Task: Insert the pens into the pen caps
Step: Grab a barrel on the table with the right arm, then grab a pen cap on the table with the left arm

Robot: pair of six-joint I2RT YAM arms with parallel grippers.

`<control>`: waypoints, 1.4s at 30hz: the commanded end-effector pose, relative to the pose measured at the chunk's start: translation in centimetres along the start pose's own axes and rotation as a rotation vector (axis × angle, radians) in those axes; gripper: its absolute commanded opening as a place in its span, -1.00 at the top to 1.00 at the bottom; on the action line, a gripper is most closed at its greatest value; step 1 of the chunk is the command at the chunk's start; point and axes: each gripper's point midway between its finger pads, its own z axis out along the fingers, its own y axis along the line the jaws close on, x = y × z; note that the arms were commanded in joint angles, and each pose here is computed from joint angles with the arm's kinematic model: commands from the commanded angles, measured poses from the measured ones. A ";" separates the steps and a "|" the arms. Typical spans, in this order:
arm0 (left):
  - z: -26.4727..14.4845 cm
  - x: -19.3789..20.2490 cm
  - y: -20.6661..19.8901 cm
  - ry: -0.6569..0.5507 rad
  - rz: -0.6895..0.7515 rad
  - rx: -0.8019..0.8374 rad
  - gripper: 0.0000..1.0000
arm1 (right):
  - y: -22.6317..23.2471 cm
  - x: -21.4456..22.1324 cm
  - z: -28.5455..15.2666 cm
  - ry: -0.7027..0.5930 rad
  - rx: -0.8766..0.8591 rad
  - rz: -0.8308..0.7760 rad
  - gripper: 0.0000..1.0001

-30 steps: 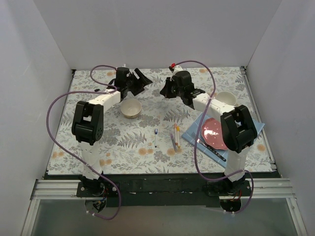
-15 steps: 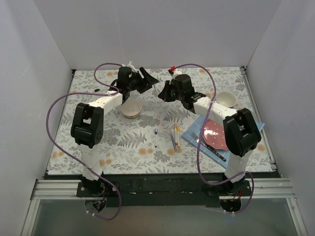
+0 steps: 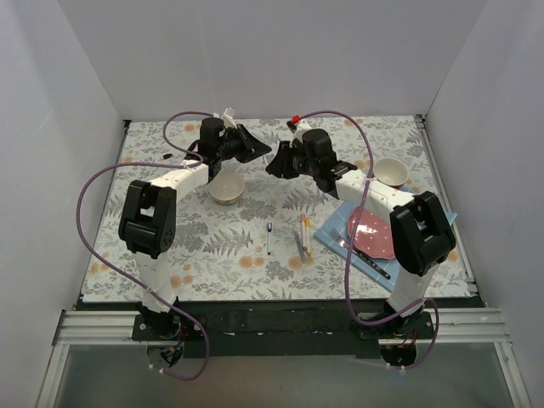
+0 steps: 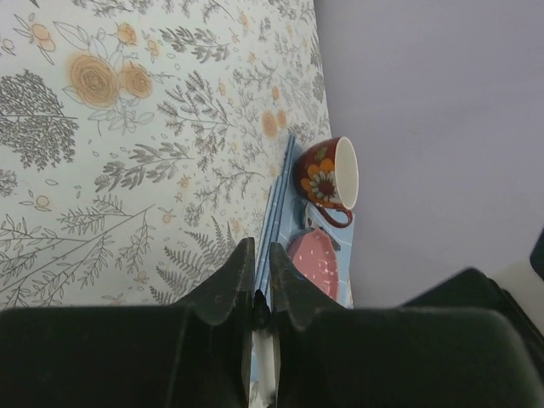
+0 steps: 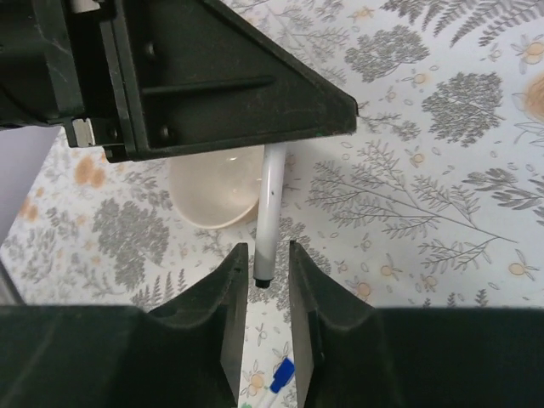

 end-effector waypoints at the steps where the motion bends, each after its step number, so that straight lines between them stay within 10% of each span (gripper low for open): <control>1: -3.2 1.3 -5.6 0.076 0.071 0.176 1.00 | 2.9 -2.1 -2.4 -0.026 -0.163 0.013 0.27; 5: -4.3 2.4 -6.2 0.100 0.085 0.217 1.00 | 3.8 -2.5 -3.3 -0.035 -0.221 0.029 0.07; 17: -4.9 2.9 -7.3 0.127 0.103 0.268 1.00 | 5.1 -1.2 -3.1 0.015 -0.328 0.084 0.27; 21: -4.9 2.9 -7.5 0.125 0.103 0.269 1.00 | 5.5 -1.0 -3.1 0.032 -0.351 0.102 0.41; 23: -4.9 2.7 -7.6 0.117 0.108 0.266 1.00 | 5.7 -1.2 -3.3 0.018 -0.358 0.104 0.97; 25: -5.0 2.3 -8.0 0.102 0.123 0.263 0.96 | 5.8 -1.1 -3.5 0.015 -0.362 0.113 0.97; 28: -5.1 0.1 -7.8 0.013 0.119 0.160 -0.05 | 5.5 -1.5 -3.8 -0.016 -0.337 0.132 0.97; 31: -6.3 -3.2 -6.4 -0.135 0.093 0.009 -0.41 | 5.1 -1.7 -4.3 -0.042 -0.320 0.145 0.97; 42: -18.7 -16.8 14.9 -0.543 -0.045 -0.919 -0.34 | 4.9 -0.3 -7.5 -0.037 -0.337 0.089 0.97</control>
